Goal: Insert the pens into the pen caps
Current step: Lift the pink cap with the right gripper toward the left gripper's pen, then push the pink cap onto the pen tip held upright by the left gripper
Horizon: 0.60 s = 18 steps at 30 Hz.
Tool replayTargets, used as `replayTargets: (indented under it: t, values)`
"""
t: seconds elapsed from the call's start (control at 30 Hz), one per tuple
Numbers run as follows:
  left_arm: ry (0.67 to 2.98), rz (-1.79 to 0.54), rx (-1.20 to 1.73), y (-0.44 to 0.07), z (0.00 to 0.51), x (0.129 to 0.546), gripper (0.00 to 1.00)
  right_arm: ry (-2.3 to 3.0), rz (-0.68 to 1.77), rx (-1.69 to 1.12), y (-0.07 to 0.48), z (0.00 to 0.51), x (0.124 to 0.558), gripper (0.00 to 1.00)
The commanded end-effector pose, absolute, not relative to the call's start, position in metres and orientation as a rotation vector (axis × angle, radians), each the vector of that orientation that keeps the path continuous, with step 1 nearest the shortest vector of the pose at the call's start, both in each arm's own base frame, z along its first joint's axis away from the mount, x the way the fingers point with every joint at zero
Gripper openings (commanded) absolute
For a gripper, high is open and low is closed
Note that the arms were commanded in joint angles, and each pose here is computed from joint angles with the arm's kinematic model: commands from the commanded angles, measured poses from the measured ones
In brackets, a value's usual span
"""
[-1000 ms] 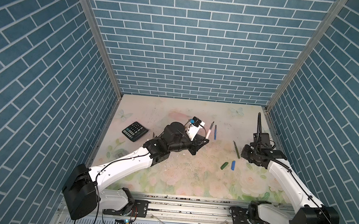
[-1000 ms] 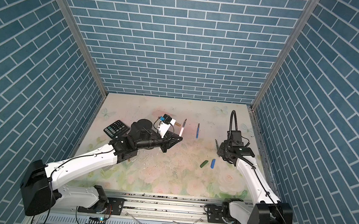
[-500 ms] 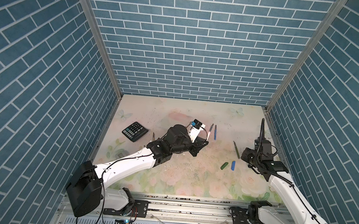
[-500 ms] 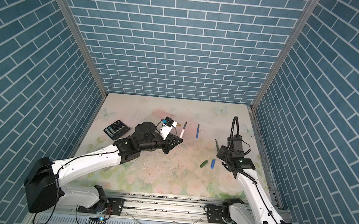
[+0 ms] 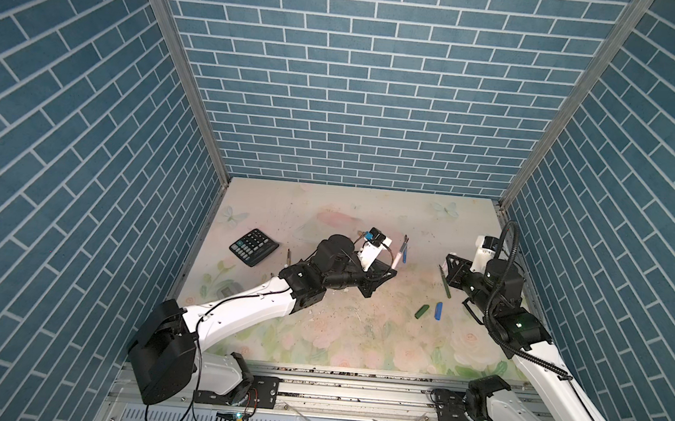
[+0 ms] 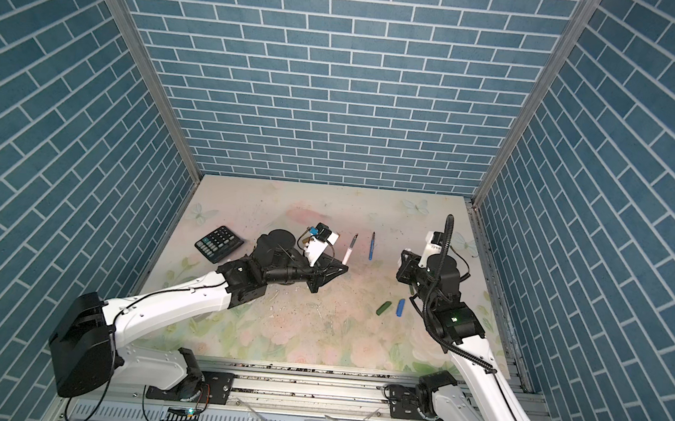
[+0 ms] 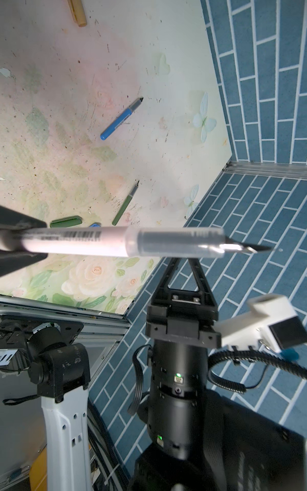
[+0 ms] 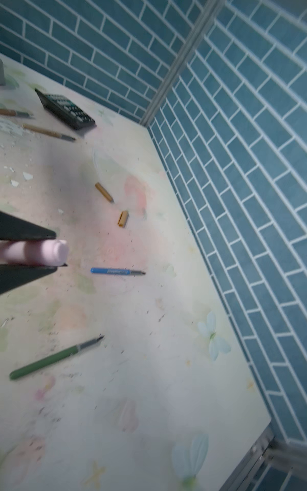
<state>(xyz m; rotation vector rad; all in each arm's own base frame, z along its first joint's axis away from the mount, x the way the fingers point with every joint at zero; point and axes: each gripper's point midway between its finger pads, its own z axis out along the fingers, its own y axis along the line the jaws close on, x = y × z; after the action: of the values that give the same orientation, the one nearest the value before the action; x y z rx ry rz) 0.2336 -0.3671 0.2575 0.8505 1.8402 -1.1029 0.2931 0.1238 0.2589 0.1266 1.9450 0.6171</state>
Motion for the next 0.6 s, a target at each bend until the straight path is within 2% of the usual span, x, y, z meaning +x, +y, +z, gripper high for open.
replayTargets:
  t: [0.0,0.27,0.57]
  values:
    - [1.809,-1.125,0.879,-0.371,0.266,0.228,0.0,1.723,0.707,0.063,0.142,0.332,0.294,0.12]
    - [1.827,-1.114,0.894,-0.373,0.261,0.228,0.0,1.612,0.859,-0.061,0.184,0.388,0.291,0.12]
    - [1.835,-1.121,0.911,-0.375,0.259,0.227,0.0,1.608,0.951,-0.158,0.213,0.4,0.291,0.12]
